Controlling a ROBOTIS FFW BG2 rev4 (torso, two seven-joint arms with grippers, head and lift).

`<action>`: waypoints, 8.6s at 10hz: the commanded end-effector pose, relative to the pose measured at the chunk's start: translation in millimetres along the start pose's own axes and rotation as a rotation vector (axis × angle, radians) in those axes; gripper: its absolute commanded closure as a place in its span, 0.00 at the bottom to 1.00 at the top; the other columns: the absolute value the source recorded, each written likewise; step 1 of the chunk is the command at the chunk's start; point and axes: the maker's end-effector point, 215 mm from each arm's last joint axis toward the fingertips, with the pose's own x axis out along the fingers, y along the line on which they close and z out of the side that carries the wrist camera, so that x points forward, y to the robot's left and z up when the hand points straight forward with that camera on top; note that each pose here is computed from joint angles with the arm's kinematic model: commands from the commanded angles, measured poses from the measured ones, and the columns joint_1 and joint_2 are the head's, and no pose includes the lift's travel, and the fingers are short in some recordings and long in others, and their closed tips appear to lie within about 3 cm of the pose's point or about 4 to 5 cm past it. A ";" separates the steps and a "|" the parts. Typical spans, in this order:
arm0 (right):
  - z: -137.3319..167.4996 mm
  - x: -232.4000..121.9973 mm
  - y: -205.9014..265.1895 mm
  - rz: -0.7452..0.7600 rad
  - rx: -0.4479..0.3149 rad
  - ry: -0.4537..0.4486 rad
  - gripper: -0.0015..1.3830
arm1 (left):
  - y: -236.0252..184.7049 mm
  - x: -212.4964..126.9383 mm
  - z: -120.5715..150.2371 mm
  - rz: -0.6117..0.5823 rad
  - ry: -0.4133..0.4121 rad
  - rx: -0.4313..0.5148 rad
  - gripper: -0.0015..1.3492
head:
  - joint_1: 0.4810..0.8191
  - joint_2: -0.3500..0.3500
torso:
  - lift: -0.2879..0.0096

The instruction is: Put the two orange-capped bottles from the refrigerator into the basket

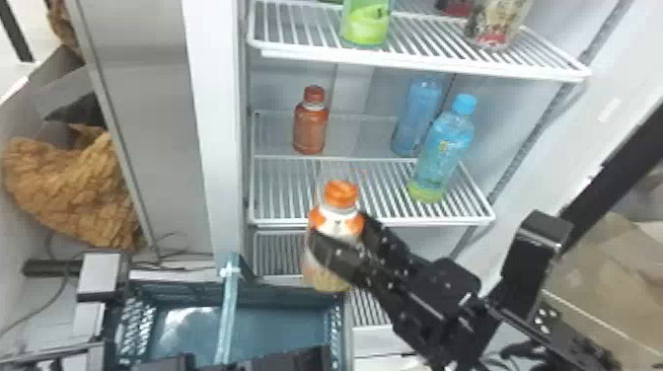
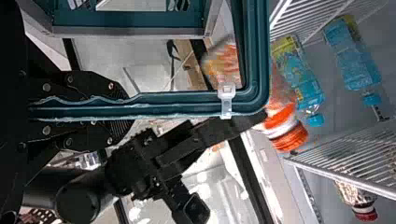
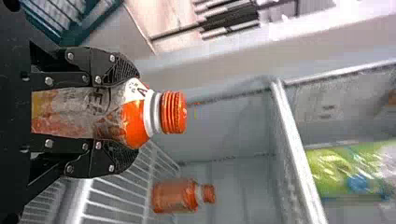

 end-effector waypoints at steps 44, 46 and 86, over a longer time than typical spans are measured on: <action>34.9 253.0 -195.1 -0.345 -0.218 -0.218 0.08 | -11.8 13.4 7.7 -0.038 0.011 0.023 0.84 | 0.63 0.27 | 0.00; 27.9 262.8 -199.2 -0.335 -0.206 -0.191 0.08 | -12.6 15.7 10.9 -0.045 0.011 0.025 0.84 | 0.63 0.28 | 0.00; -119.0 -26.2 59.2 0.312 0.238 0.505 0.27 | -9.2 9.0 3.7 -0.030 0.005 0.014 0.84 | 0.63 0.25 | 0.00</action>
